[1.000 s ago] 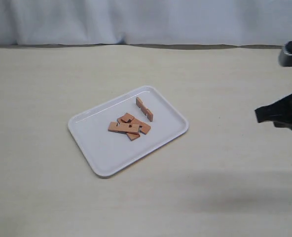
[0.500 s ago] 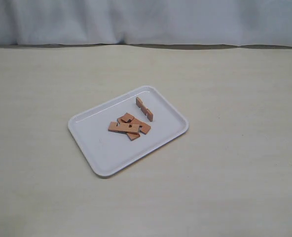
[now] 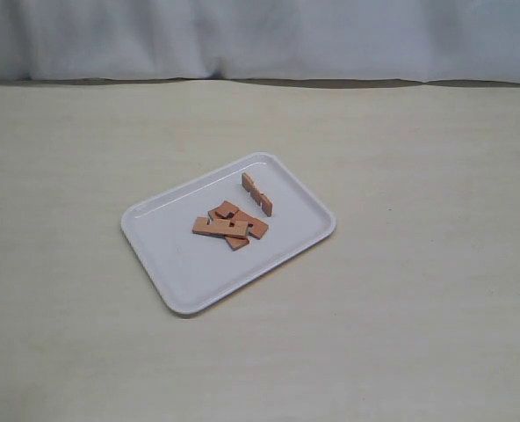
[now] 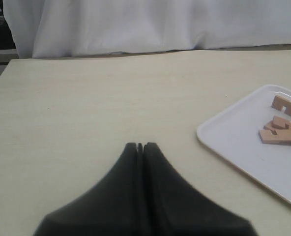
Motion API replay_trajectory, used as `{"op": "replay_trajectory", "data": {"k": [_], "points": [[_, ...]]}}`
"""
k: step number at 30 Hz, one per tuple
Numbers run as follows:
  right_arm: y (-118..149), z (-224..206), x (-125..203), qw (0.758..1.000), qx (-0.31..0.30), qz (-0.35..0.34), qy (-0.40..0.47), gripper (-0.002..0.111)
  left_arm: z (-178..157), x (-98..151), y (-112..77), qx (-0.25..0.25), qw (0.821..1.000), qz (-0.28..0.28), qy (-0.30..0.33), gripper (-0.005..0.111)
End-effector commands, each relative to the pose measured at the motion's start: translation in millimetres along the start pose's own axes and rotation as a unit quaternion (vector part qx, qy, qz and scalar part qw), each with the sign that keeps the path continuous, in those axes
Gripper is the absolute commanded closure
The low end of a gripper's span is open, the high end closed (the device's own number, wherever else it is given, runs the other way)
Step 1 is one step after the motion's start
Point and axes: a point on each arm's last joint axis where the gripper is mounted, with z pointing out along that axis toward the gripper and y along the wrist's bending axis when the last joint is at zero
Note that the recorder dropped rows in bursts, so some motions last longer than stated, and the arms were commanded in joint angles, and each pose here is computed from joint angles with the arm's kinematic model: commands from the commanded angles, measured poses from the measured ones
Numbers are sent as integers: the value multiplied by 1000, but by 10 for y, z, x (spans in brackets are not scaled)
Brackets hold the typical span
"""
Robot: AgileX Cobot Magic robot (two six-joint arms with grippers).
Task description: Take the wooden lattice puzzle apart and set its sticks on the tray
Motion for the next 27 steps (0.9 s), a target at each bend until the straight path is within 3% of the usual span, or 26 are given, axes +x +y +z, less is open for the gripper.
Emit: {"op": "replay_trajectory", "data": {"k": [1, 13, 21, 25, 27], "points": [[3, -113, -38, 999, -3, 6, -44, 104, 0, -6, -1, 1, 1000, 3, -6, 107], [7, -94, 12, 999, -7, 22, -38, 104, 0, -6, -1, 1, 1000, 3, -6, 107], [-29, 61, 506, 999, -7, 20, -32, 104, 0, -6, -1, 1, 1000, 3, -6, 107], [-59, 108, 907, 1000, -3, 20, 19, 104, 0, -6, -1, 1, 1000, 3, -6, 107], [-61, 107, 929, 999, -1, 21, 30, 104, 0, -6, -1, 1, 1000, 3, -6, 107]]}}
